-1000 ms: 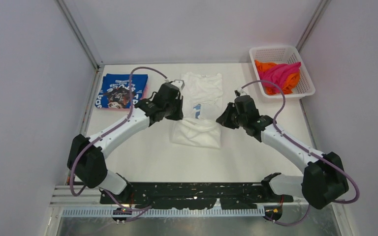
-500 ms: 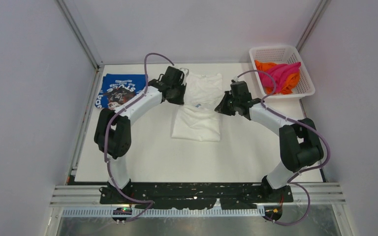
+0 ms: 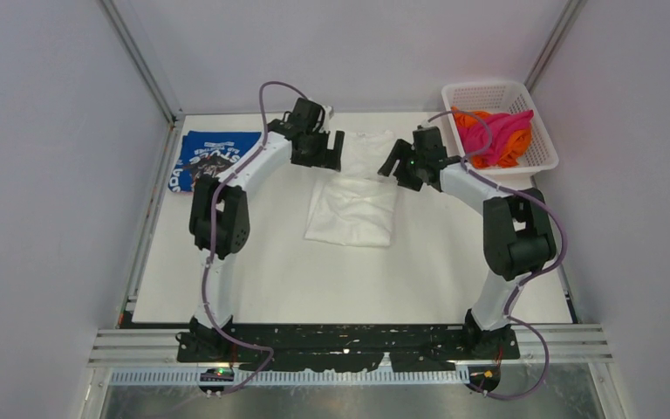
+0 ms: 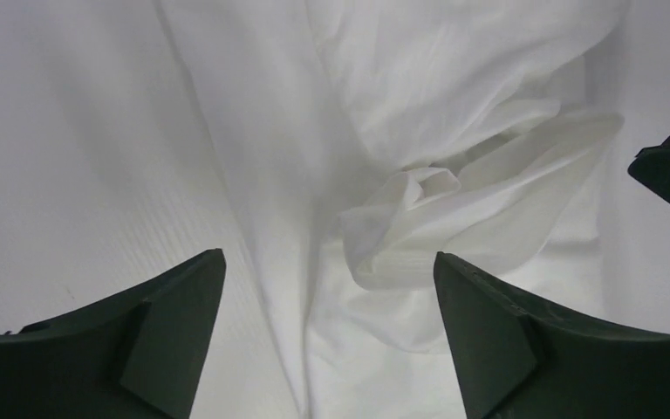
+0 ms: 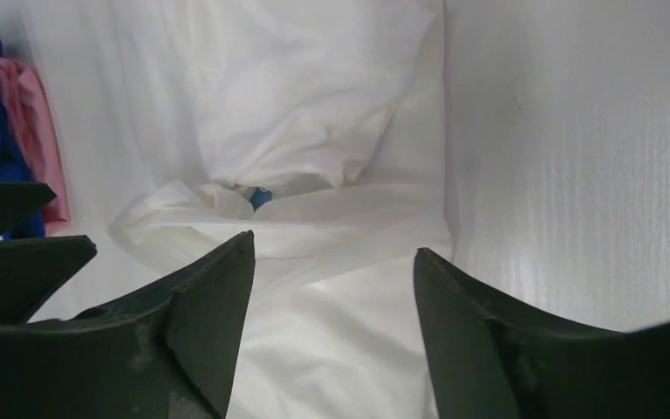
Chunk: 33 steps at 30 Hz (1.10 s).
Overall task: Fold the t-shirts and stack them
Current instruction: Fold the folded rectangular tshirt in 1/3 of the way
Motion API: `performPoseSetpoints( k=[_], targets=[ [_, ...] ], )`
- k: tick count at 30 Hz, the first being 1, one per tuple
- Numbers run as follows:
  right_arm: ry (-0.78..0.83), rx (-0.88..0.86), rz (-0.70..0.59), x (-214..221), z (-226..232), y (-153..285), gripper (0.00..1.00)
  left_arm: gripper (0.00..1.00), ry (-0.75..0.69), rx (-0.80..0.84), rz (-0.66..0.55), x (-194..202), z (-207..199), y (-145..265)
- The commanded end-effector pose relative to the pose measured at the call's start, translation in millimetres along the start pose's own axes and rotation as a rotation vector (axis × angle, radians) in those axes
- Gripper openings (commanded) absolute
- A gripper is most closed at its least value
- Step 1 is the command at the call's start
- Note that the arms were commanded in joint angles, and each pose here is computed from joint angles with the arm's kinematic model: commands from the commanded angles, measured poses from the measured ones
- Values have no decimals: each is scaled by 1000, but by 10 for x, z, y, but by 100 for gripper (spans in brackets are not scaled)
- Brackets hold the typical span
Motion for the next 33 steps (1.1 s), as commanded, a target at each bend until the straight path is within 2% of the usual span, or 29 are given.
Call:
performPoseSetpoints(
  k=[1, 3, 8, 13, 17, 22, 25, 27, 28, 29, 31, 33],
  targets=[
    [75, -57, -103, -399, 131, 177, 83, 99, 42, -22, -105, -252, -5, 529],
    [110, -82, -112, -380, 156, 279, 99, 100, 63, -17, -139, -190, 6, 697],
    [206, -188, -73, 18, 232, 454, 95, 100, 156, -9, -154, 316, 168, 950],
    [383, -385, -9, 403, 699, 575, 96, 100, 259, -11, -109, 951, 389, 982],
    [444, -452, 39, 574, 1028, 418, 95, 100, 293, 83, -40, 1207, 344, 898],
    [424, -476, 70, 450, 1272, -48, 95, 98, 313, 79, 23, 1302, 370, 739],
    [465, -415, 53, 258, 1319, -385, 95, 94, 320, 66, 48, 1316, 383, 650],
    [506, -376, -21, -128, 1468, -575, 95, 91, 327, 52, 58, 1324, 405, 596],
    [507, -332, 20, -68, 1378, -802, 95, 89, 330, 46, 67, 1339, 415, 570],
    [524, -331, -12, -301, 1466, -789, 95, 88, 330, 42, 73, 1352, 424, 547],
    [549, -327, 33, -275, 1437, -1048, 95, 82, 334, 30, 87, 1390, 454, 490],
    [573, -360, 26, -345, 1512, -1003, 96, 75, 339, 19, 98, 1412, 473, 439]
  ],
)
Point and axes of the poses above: each gripper's point midway between its finger pads, its own y axis back along the fingers, its own z axis along the line the jaws close on, x = y × z, the point moved 5 cm from there along y, back along the fingers, and after that the axes turned 14 degrees about y, right-handed, at the moved point
